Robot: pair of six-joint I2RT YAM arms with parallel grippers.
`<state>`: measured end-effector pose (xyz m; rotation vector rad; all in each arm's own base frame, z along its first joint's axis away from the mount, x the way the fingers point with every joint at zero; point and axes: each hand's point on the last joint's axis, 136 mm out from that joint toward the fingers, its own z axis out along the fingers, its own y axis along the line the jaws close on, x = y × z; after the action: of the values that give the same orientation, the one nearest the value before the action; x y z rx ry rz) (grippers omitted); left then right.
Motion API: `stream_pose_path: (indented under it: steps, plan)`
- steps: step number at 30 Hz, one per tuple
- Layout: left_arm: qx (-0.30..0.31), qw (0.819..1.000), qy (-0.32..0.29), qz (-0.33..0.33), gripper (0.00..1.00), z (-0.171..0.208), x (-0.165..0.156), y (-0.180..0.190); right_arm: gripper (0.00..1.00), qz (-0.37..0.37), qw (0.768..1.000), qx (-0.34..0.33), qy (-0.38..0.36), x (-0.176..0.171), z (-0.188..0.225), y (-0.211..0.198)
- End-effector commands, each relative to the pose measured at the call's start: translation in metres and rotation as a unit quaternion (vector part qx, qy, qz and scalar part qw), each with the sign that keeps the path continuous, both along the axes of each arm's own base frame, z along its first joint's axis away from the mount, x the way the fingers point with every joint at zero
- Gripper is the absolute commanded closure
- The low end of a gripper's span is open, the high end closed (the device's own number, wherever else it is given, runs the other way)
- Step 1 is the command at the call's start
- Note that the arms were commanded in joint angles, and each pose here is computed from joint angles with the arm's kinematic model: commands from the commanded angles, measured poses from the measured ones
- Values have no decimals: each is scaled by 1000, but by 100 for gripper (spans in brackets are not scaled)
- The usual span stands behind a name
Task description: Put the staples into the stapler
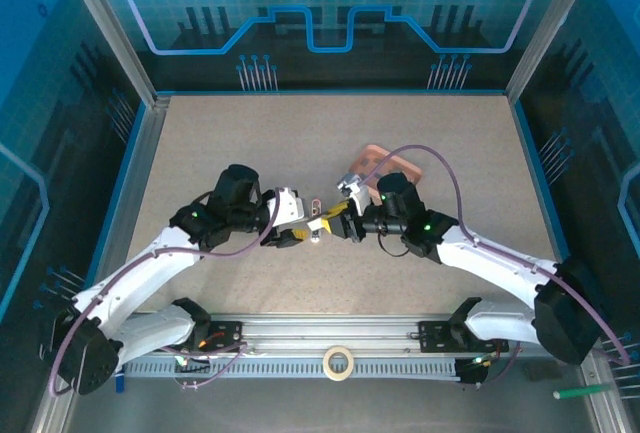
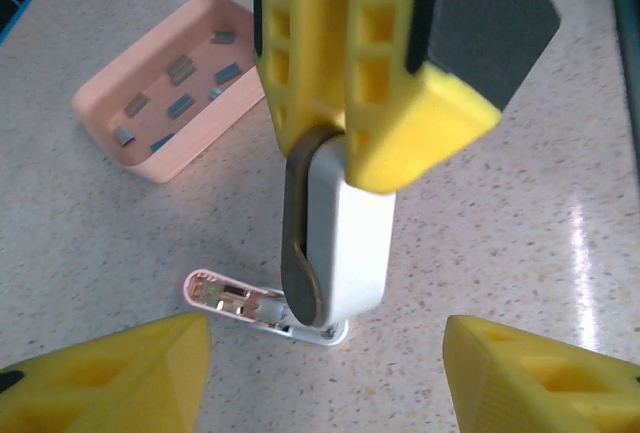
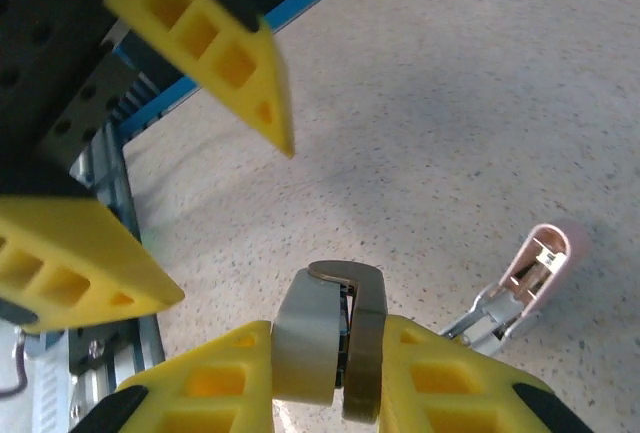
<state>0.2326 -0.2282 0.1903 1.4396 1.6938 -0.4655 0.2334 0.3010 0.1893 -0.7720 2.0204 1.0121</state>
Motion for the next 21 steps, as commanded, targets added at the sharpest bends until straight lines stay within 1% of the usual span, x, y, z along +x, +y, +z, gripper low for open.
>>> stream_pose_path:
  steps: [1,6,10,21]
  plan:
    - [8,998,-55,20,36,2,13,2,78,-94,994,42,41,10,16,-1]
    - [1,999,-49,4,37,-3,9,-4,78,-124,988,47,79,5,15,2]
    - [-5,999,-49,2,41,-2,8,-7,78,-134,986,50,88,4,16,0]
    - [-17,1000,-23,-13,41,-6,6,-17,78,-103,985,94,103,-4,27,16]
